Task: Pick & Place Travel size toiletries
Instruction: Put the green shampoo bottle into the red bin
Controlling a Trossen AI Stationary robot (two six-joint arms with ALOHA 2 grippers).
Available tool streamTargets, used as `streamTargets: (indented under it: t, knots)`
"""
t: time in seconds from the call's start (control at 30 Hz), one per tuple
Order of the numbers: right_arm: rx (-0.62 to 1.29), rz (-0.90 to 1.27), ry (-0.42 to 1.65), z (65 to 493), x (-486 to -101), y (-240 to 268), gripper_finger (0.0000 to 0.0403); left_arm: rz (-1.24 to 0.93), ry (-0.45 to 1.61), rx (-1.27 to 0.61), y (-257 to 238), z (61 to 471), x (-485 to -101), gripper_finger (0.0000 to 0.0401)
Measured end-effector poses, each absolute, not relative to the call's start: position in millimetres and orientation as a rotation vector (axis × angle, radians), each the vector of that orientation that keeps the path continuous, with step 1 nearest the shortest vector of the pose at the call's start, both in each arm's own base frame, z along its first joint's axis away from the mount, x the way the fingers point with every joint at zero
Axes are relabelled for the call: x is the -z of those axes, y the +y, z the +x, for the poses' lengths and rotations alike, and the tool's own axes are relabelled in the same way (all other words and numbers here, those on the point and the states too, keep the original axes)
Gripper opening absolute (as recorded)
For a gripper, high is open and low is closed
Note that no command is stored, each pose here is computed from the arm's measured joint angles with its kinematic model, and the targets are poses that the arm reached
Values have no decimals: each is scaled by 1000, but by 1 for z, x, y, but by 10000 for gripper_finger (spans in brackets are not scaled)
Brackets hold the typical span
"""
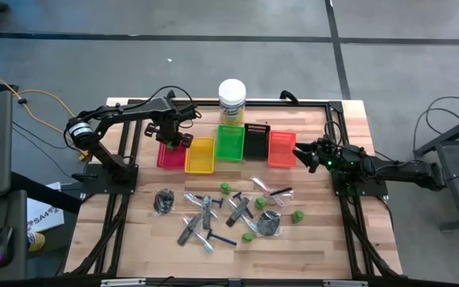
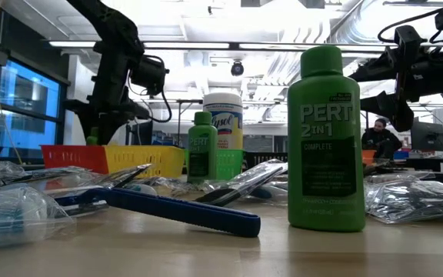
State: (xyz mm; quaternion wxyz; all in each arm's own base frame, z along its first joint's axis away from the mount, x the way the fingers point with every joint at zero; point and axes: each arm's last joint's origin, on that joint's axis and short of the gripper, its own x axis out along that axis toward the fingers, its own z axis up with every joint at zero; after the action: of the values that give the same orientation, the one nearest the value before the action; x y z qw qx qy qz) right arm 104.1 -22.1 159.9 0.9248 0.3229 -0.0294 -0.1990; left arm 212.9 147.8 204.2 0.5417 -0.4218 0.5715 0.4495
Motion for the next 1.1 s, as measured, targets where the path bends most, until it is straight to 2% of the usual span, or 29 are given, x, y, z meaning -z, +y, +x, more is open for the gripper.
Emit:
streamTargets:
  t: [0.4,0.73,0.9,1.1]
  knots:
    - [408,662,-60,104,-160,-22,266,-1006,1348,-1078,157,207,-204,116]
    - [408,663,-60,104,-160,-22,266,-1013,1351,-1073,161,204,-203,192]
    - [408,662,-60,104,-160,-22,266,-1012,1359,-1072,160,205,-207,199]
    - [408,663,-60,104,-160,-22,266,-979,1350,-1078,163,206,-229,199]
